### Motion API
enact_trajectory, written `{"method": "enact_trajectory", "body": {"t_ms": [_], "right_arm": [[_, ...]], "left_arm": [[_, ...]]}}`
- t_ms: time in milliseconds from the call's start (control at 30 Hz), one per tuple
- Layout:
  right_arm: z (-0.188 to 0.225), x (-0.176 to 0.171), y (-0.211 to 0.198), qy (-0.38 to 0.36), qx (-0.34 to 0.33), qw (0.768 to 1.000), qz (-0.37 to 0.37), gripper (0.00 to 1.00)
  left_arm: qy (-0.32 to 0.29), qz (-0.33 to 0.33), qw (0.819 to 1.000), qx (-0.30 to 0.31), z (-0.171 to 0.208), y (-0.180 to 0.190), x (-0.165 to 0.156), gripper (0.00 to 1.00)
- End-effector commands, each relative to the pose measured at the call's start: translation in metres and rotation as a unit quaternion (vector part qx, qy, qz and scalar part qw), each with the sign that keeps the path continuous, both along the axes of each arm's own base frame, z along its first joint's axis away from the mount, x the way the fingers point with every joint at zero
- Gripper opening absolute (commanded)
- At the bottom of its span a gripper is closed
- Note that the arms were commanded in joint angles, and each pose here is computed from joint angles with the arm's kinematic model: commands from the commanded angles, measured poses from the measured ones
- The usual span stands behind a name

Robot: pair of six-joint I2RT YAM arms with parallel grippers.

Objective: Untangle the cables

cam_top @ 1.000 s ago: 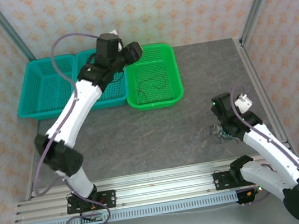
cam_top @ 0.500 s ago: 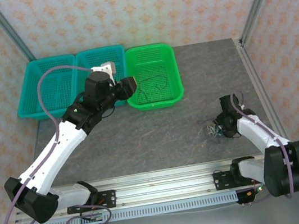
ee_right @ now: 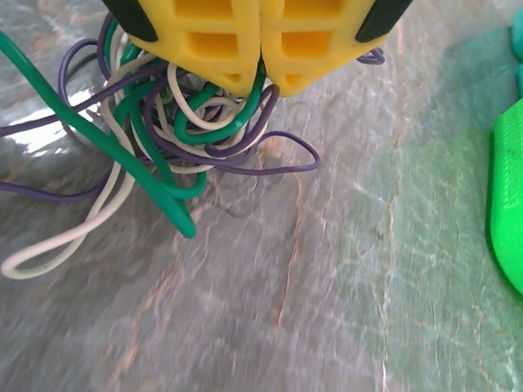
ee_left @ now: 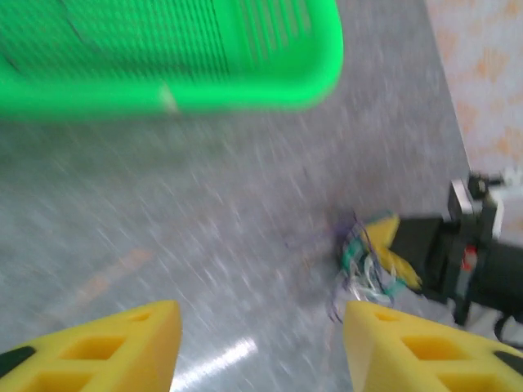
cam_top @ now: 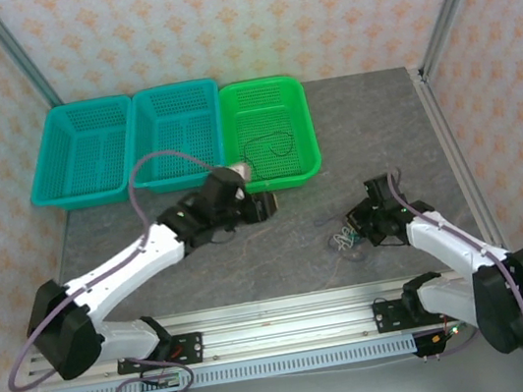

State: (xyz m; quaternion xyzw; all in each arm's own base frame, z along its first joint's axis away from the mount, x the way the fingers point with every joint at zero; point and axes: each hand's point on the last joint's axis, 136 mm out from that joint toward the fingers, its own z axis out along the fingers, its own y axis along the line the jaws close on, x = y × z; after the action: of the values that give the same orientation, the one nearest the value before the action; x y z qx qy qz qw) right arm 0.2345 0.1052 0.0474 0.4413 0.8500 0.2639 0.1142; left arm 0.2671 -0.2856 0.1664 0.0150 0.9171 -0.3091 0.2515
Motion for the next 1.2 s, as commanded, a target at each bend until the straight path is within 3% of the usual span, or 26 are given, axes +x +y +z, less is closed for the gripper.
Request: {"method": "enact_trajectory", "body": {"t_ms": [0, 167, 533, 700, 833, 900, 1033, 1167], "right_arm": [[0.013, 0.008, 0.016, -0.016, 0.051, 0.998, -0.030, 0.00], [0.021, 0.013, 0.034, -0.022, 0.073, 0.997, -0.023, 0.00], [0.015, 0.017, 0.042, -0.026, 0.081, 0.996, -0.022, 0.00], [0.018, 0.019, 0.042, -0.031, 0.080, 0.996, -0.024, 0.00], [0.016, 0.019, 0.039, -0.027, 0.069, 0.997, -0.027, 0.00], [0.011, 0.016, 0.033, -0.020, 0.051, 0.998, -0.033, 0.00], [0.002, 0.009, 0.008, -0.003, -0.015, 0.998, -0.053, 0.00], [-0.005, 0.001, -0.031, 0.023, -0.071, 0.994, -0.086, 0.00]], "left_arm": [[0.047, -0.026, 0.996, -0.072, -0.018, -0.044, -0.025, 0.51], [0.099, -0.026, 0.986, -0.131, -0.057, -0.073, -0.036, 0.48], [0.106, -0.062, 0.979, -0.160, -0.063, -0.106, -0.029, 0.48], [0.115, -0.059, 0.980, -0.149, -0.075, -0.107, -0.027, 0.37], [0.112, -0.056, 0.981, -0.148, -0.074, -0.109, -0.024, 0.12], [0.108, -0.052, 0.983, -0.139, -0.073, -0.104, -0.024, 0.01], [0.092, -0.029, 0.991, -0.094, -0.074, -0.079, -0.019, 0.00], [0.087, 0.024, 0.995, -0.051, -0.079, -0.027, -0.008, 0.00]]}}
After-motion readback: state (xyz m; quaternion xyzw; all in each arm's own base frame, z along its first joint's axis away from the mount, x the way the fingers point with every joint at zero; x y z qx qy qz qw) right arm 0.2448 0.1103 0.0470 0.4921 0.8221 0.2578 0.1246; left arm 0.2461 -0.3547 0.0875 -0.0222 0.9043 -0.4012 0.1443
